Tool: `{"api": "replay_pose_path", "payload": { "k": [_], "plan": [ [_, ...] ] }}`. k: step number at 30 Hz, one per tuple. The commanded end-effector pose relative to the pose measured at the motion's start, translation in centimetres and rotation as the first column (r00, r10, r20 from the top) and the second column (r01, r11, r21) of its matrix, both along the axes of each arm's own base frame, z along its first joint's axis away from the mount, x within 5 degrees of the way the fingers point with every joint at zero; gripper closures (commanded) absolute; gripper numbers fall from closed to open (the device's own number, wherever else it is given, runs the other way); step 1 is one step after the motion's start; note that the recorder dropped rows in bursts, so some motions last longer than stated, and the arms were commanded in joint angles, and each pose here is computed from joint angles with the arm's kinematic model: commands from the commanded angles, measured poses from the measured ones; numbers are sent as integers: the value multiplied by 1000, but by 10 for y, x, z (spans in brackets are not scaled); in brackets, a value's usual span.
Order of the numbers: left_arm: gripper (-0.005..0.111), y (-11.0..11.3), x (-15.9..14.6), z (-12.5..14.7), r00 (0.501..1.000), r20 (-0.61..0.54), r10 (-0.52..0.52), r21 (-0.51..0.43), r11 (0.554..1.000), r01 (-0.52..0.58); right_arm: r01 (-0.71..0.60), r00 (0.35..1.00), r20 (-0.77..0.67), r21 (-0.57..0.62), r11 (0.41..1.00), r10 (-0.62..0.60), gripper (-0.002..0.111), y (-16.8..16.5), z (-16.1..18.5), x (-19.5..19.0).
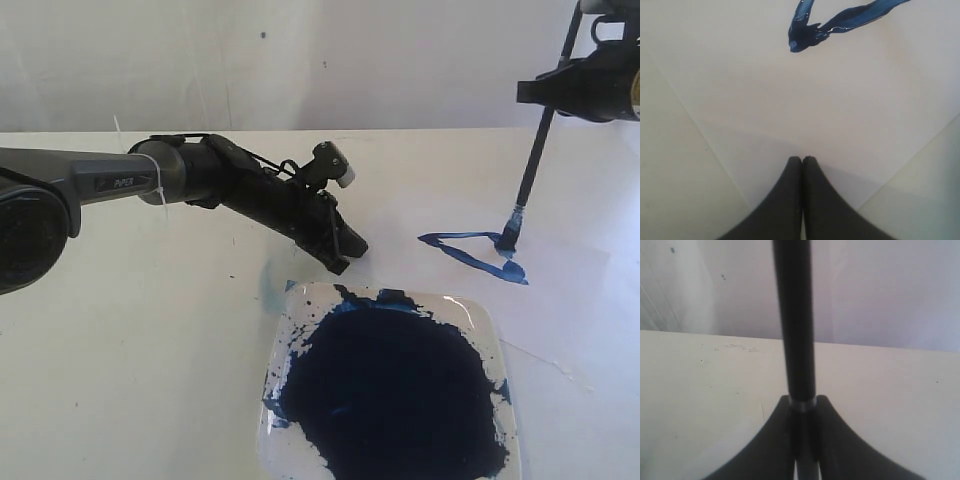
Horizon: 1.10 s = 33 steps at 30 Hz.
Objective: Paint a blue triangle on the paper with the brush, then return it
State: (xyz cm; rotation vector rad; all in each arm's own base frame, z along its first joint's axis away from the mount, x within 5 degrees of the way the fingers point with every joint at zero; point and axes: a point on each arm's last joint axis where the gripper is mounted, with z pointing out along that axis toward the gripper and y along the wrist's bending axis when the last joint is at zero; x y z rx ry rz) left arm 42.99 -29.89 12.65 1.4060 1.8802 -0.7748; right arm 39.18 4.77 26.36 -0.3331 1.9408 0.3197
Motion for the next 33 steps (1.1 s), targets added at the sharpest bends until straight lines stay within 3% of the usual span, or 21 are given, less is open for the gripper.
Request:
{"api": "replay_pose_path", "payload": {
  "k": [1,20,33],
  "plan": [
    [107,-2,-3,3,999,-10,-31,-12,999,31,10,999,-40,5,1000,-10,108,-2,3,-3],
    [107,-2,-4,3,999,-12,-33,-12,999,33,-31,996,-88,19,999,32,108,1,13,-14],
    [107,-2,-4,3,999,-13,-35,-13,999,35,15,998,-60,-20,1000,-17,108,-4,16,-13]
  ]
}}
